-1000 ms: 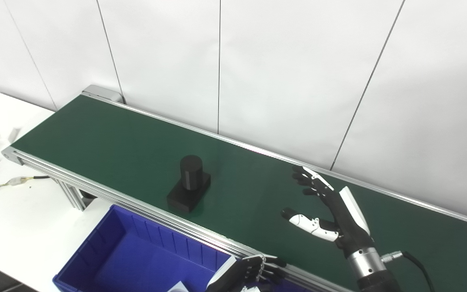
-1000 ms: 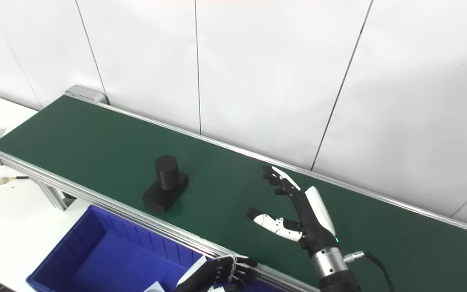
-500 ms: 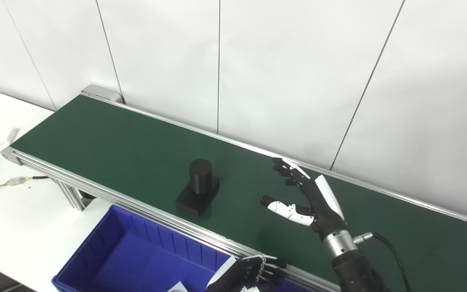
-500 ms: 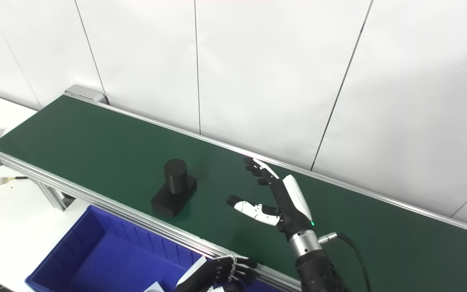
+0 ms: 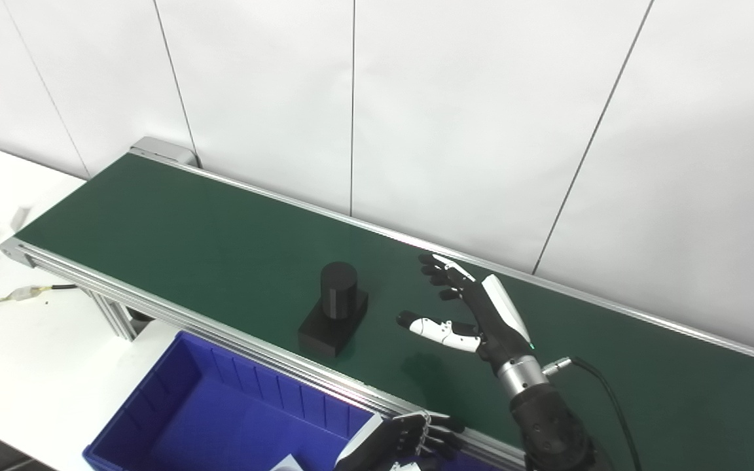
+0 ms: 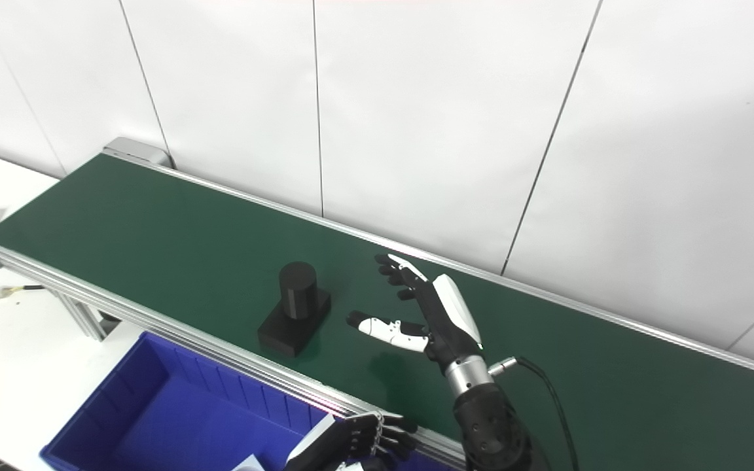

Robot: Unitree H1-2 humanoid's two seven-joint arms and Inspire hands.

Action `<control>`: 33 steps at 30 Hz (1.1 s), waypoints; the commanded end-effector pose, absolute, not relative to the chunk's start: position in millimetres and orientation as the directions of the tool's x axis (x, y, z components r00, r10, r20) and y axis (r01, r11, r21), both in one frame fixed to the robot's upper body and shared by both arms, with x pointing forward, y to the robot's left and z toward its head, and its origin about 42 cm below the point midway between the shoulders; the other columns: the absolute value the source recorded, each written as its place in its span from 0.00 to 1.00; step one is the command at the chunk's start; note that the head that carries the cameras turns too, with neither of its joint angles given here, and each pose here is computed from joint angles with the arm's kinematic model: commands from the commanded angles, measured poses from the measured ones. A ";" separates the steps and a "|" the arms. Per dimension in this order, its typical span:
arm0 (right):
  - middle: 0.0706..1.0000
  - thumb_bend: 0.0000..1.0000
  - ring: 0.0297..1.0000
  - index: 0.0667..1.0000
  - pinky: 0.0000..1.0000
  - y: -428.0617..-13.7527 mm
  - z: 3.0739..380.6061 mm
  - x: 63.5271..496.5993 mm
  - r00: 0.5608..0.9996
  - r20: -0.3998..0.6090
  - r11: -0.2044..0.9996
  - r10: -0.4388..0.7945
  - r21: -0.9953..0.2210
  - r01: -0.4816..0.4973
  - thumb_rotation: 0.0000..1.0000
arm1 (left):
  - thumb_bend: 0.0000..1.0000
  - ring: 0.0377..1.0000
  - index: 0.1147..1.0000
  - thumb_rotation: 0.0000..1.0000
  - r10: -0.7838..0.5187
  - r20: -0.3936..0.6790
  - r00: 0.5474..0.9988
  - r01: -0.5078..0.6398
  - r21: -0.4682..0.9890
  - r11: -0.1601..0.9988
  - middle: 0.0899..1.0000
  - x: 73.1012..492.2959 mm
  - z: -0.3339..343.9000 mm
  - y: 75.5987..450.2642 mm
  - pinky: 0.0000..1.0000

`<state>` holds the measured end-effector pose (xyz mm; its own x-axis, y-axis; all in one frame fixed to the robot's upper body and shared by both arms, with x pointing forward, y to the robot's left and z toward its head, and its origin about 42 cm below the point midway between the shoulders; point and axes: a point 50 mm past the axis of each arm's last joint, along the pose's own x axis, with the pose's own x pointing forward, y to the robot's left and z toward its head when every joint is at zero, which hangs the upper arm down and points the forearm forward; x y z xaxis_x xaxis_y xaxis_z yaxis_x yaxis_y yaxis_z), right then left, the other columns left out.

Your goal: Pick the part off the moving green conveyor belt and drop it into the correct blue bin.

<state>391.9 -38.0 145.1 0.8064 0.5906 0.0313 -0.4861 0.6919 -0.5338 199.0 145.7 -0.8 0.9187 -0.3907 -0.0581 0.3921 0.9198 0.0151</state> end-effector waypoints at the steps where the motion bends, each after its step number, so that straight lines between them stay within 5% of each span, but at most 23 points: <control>1: 0.83 0.70 0.82 0.85 0.75 -19.8 176.1 399.7 0.768 0.155 0.702 0.621 -0.546 -0.457 0.50 | 0.87 0.64 0.71 0.75 -0.387 0.025 0.922 0.387 0.022 0.922 0.66 204.6 11.6 141.3 0.57; 33: 0.81 0.85 0.82 0.82 0.78 13.3 173.0 410.8 0.745 0.099 0.625 0.660 -0.622 -0.471 0.48 | 0.87 0.64 0.65 0.74 -0.381 0.041 0.924 0.382 -0.007 0.924 0.66 199.0 16.0 123.3 0.57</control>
<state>406.9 -5.8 143.2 0.7830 0.6215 -0.0250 -0.4996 0.6045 -0.6205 194.4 130.8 2.2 0.9192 -0.3912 -0.0452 0.3912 0.9203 -0.0090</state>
